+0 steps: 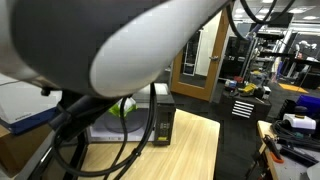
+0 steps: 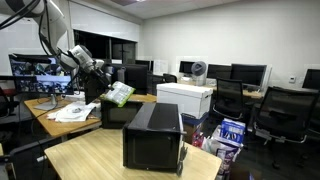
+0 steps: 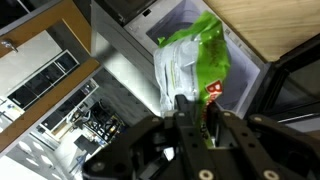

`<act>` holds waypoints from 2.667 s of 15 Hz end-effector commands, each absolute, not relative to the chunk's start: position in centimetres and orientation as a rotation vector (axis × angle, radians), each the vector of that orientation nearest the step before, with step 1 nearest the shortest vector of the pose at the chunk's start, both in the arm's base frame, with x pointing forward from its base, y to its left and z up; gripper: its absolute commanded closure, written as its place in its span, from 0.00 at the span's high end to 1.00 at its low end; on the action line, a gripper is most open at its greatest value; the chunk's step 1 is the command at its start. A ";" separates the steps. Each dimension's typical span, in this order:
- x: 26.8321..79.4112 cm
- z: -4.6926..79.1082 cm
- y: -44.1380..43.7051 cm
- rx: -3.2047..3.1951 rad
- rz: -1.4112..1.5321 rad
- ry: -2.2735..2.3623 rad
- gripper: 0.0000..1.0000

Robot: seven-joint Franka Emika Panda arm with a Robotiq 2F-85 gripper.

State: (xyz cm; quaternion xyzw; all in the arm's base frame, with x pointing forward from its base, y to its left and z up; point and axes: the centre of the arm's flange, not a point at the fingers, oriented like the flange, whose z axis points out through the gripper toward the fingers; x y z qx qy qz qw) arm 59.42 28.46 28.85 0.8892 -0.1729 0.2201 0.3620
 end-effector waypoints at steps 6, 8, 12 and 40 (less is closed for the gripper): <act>62.8 35.7 23.5 2.401 0.445 -0.616 0.09; 63.2 36.5 22.7 2.423 0.417 -0.664 0.09; 64.3 37.8 20.9 2.471 0.349 -0.820 0.09; 72.6 43.5 4.3 2.667 0.112 -1.523 0.08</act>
